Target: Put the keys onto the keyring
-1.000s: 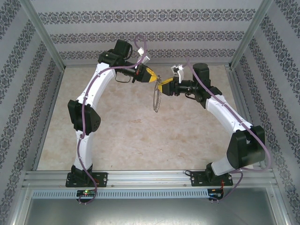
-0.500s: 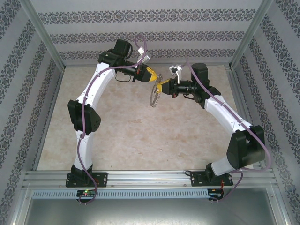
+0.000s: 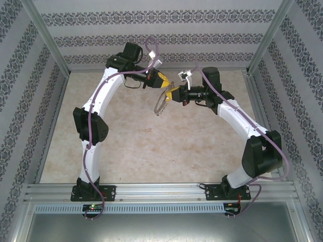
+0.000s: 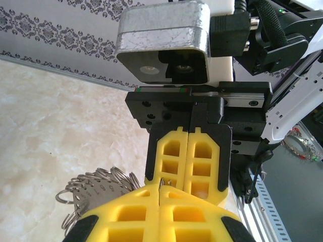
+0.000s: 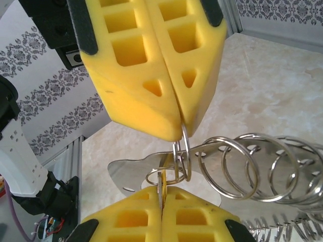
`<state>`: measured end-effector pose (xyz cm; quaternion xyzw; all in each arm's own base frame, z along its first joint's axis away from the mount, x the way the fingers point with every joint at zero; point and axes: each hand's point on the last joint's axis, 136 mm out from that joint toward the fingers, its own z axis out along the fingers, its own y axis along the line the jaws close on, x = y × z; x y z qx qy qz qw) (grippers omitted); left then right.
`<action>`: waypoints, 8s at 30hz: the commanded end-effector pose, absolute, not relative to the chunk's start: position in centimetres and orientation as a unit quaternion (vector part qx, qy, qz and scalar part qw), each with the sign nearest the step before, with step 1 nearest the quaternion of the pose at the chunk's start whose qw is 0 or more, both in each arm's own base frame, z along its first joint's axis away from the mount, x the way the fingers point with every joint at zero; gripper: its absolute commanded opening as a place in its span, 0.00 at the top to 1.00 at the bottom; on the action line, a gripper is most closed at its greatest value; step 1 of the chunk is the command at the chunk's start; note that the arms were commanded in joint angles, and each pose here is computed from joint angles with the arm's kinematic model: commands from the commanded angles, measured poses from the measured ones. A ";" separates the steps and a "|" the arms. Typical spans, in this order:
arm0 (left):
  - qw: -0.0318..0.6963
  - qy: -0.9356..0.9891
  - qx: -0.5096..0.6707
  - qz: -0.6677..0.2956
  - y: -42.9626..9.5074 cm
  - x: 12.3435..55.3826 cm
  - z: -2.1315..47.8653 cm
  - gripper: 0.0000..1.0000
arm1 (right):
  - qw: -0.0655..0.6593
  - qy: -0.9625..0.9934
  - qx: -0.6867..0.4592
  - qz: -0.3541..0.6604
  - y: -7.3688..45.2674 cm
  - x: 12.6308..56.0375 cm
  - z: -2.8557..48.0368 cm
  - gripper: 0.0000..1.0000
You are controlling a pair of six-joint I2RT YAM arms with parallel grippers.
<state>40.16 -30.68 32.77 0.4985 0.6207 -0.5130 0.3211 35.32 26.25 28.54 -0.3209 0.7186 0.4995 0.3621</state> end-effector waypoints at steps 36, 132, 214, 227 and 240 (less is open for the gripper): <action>0.349 0.594 0.511 -0.514 -30.5 39.3 35.5 1.00 | 0.408 0.680 -0.308 0.525 25.1 36.4 33.1 0.68; 0.287 0.600 0.526 -0.530 -29.7 36.1 32.1 0.63 | 0.298 0.713 -0.545 0.326 27.1 34.0 35.4 1.00; 0.217 0.834 0.446 -0.242 -42.1 37.1 6.1 0.62 | 0.268 0.881 0.277 0.275 4.7 40.4 8.5 0.50; 0.215 0.822 0.459 -0.260 -43.2 35.6 6.2 0.63 | 0.263 0.879 0.283 0.281 4.6 40.5 7.5 0.50; 0.199 0.823 0.459 -0.268 -43.0 34.7 5.2 0.66 | 0.265 0.877 0.284 0.284 4.6 40.4 7.5 0.50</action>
